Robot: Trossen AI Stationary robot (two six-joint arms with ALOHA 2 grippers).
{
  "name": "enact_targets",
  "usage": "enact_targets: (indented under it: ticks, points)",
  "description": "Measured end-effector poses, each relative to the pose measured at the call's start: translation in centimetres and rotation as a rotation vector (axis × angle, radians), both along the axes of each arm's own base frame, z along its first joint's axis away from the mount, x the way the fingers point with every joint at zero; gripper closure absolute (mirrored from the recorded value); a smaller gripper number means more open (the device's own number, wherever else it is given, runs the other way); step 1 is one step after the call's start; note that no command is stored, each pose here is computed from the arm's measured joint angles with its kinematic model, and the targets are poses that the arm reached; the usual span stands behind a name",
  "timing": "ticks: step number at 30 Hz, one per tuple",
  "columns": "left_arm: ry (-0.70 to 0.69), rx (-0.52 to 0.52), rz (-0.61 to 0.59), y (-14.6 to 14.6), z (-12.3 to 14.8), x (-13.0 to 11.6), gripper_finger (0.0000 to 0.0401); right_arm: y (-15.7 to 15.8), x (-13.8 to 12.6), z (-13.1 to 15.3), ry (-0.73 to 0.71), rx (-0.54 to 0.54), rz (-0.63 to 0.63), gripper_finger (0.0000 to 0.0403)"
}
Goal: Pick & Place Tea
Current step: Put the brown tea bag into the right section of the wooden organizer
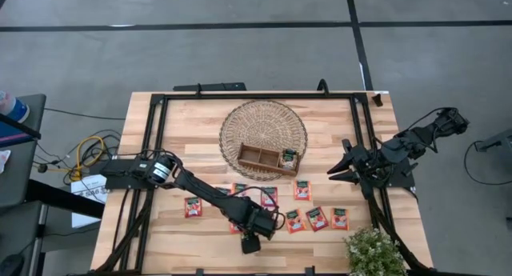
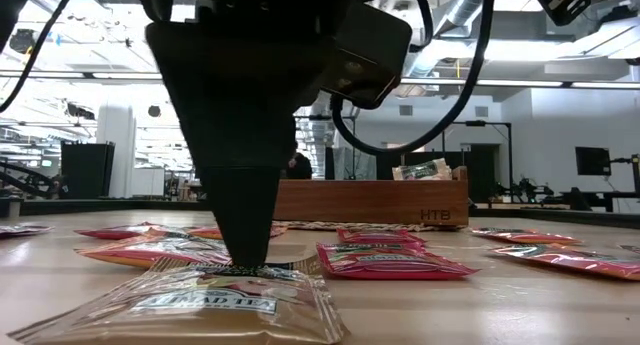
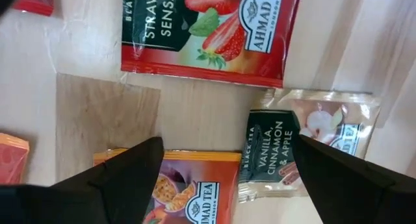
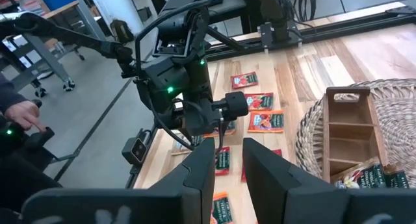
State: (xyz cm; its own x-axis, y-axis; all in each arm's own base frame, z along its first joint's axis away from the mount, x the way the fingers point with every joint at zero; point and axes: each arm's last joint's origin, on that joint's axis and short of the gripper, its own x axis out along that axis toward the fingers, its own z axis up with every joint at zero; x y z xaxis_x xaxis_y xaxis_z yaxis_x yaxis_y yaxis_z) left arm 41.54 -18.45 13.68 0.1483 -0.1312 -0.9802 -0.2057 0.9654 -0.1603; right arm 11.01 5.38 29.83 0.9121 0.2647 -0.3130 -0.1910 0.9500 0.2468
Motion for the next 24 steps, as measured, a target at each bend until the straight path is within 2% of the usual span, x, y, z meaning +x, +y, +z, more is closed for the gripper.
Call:
enact_targets:
  ticks: [4, 9, 14, 20, 24]
  points:
    - [0.019, 0.032, -0.029, 0.0, 0.9, 0.1, 0.006, 0.0, 0.0, 0.0, 0.0, 0.001, -0.001, 0.0332]
    - [-0.002, 0.139, -0.085, 0.0, 2.6, 0.5, 0.006, 0.0, 0.0, 0.0, 0.006, 0.021, -0.009, 0.0332]
    - [-0.045, 0.143, -0.085, -0.2, 4.2, 0.9, 0.006, 0.0, 0.0, 0.0, 0.008, 0.027, -0.011, 0.0332]
    - [0.003, 0.151, -0.099, -0.5, 4.1, 0.3, 0.006, 0.0, 0.0, 0.0, 0.006, 0.032, -0.012, 0.0332]
    - [-0.014, 0.159, -0.12, -1.0, 3.9, 0.4, 0.006, -0.1, 0.0, 0.1, -0.001, 0.028, -0.033, 0.0332]
